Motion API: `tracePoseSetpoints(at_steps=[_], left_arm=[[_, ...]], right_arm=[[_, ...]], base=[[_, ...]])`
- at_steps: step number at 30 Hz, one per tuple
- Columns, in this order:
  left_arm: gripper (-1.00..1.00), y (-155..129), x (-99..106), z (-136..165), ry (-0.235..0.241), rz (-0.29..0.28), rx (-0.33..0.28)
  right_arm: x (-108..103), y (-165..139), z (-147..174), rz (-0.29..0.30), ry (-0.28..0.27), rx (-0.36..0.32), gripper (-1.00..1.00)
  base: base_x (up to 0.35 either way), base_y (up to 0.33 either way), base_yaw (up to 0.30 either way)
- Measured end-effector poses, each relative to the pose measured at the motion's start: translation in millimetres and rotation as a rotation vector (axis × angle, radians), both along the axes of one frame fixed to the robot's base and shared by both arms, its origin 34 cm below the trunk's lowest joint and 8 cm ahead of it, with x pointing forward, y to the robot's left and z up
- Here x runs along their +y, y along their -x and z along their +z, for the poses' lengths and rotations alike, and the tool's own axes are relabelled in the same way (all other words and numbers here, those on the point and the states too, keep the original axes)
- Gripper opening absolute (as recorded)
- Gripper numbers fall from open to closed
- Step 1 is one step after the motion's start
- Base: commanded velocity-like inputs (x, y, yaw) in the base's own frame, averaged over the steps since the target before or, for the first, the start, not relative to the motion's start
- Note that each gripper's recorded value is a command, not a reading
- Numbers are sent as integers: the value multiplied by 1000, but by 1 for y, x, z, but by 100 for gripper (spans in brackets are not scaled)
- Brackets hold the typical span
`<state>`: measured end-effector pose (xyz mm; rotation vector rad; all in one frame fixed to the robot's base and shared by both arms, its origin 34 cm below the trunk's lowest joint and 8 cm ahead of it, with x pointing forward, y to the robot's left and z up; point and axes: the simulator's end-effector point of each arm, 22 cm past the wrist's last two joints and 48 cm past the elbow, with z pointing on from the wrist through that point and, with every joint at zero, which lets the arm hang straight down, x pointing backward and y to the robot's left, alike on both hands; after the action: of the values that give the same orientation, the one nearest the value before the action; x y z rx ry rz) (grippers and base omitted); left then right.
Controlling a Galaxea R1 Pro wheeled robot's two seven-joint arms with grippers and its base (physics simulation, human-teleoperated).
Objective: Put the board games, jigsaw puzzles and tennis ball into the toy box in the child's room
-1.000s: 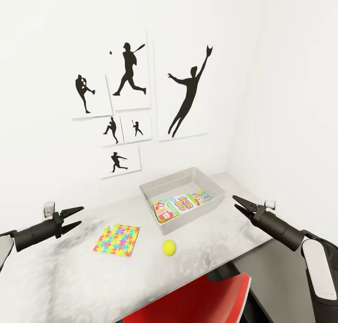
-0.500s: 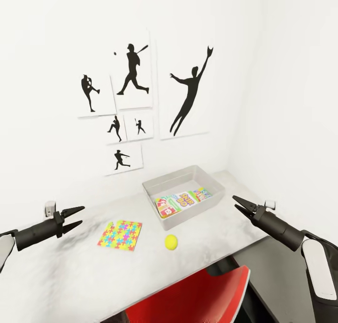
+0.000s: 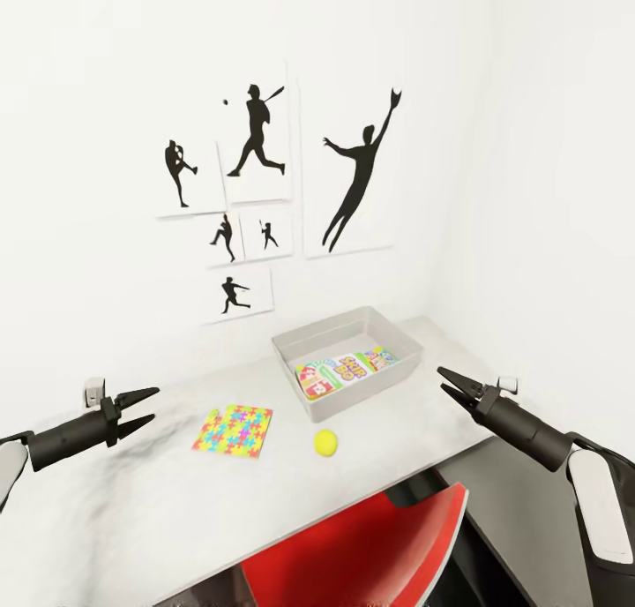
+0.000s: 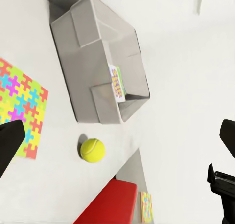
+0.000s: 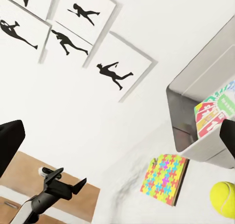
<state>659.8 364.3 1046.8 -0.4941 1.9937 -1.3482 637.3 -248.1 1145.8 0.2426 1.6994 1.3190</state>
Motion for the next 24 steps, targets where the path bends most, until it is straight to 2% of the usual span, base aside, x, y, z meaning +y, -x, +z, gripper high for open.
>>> tracePoseSetpoints(at_steps=[9,24], left_arm=[[100,0,0,0,0,0,0],[100,0,0,1,6,1,-3]], right_arm=[[-8,0,1,-17,-4,3,100],[-10,0,1,-21,-6,2,100]], base=[[-11,4,0],[-8,0,0]])
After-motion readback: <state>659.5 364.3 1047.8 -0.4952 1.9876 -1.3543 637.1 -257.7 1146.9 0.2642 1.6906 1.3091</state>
